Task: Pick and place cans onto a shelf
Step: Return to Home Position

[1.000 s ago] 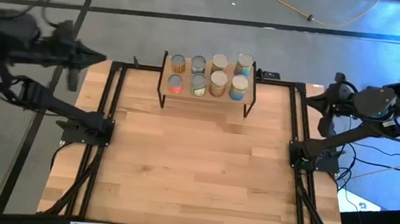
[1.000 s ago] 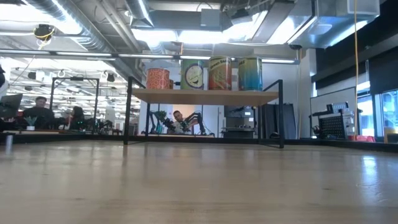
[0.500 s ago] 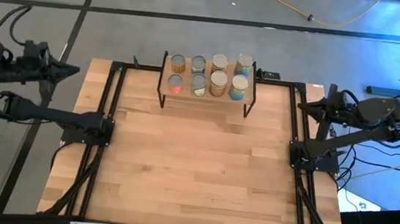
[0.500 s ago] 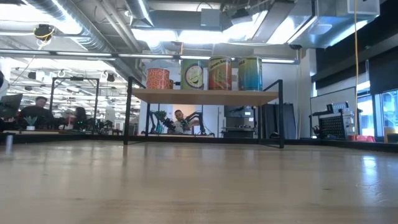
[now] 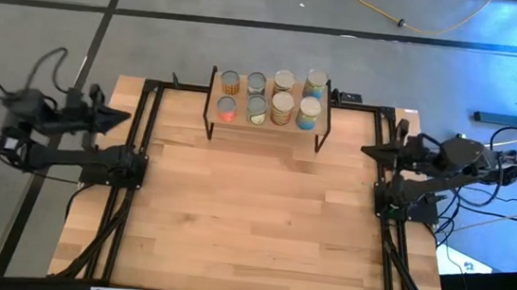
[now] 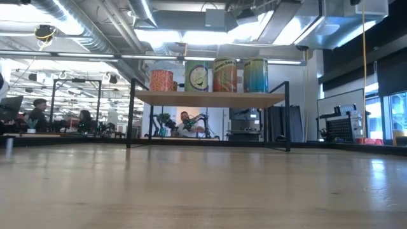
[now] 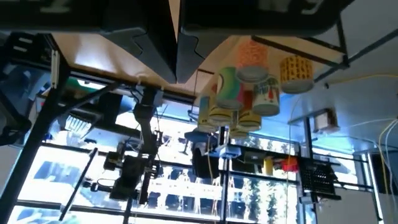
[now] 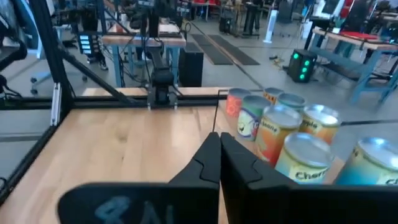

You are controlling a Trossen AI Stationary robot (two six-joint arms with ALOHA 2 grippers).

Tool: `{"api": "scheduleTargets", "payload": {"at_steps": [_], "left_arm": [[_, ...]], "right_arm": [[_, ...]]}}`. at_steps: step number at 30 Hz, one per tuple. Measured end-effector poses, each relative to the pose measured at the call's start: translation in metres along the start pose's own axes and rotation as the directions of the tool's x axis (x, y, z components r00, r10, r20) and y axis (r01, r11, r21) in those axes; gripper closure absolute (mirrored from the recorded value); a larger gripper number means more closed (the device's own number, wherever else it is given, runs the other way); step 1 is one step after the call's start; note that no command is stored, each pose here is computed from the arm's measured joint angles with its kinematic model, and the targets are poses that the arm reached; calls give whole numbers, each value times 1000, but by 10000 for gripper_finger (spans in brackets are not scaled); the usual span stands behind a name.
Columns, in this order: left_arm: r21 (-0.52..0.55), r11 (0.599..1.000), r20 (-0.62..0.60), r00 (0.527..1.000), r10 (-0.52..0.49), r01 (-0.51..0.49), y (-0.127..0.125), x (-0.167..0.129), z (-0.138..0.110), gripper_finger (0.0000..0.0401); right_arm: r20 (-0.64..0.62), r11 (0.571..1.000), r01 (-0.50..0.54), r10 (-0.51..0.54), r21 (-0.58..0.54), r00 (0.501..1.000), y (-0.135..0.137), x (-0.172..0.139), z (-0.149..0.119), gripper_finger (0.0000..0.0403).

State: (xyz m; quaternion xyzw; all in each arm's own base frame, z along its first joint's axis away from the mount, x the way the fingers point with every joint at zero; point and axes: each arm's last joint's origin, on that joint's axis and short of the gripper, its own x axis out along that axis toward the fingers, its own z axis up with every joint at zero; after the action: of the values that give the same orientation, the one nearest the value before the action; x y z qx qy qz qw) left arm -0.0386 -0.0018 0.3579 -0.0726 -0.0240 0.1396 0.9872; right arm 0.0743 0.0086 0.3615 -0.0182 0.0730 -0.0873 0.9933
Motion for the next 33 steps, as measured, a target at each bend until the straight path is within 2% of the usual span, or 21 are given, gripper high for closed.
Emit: {"api": "scheduleTargets", "payload": {"at_steps": [5,11,26,33], "left_arm": [[-8,999,36,998,-53,53,0,19,-28,401],[-27,992,65,990,-124,126,-3,38,-41,401],[-31,979,112,974,-195,200,-3,95,-100,401],[-55,977,144,970,-196,205,-2,107,-120,401]], "right_arm": [[21,996,11,-13,91,1000,-4,-6,-12,403],[86,989,-1,-12,147,996,-8,-14,-28,403],[197,974,-66,23,216,980,-10,-18,-90,403],[190,973,-114,75,200,979,-8,-16,-93,403]]}}
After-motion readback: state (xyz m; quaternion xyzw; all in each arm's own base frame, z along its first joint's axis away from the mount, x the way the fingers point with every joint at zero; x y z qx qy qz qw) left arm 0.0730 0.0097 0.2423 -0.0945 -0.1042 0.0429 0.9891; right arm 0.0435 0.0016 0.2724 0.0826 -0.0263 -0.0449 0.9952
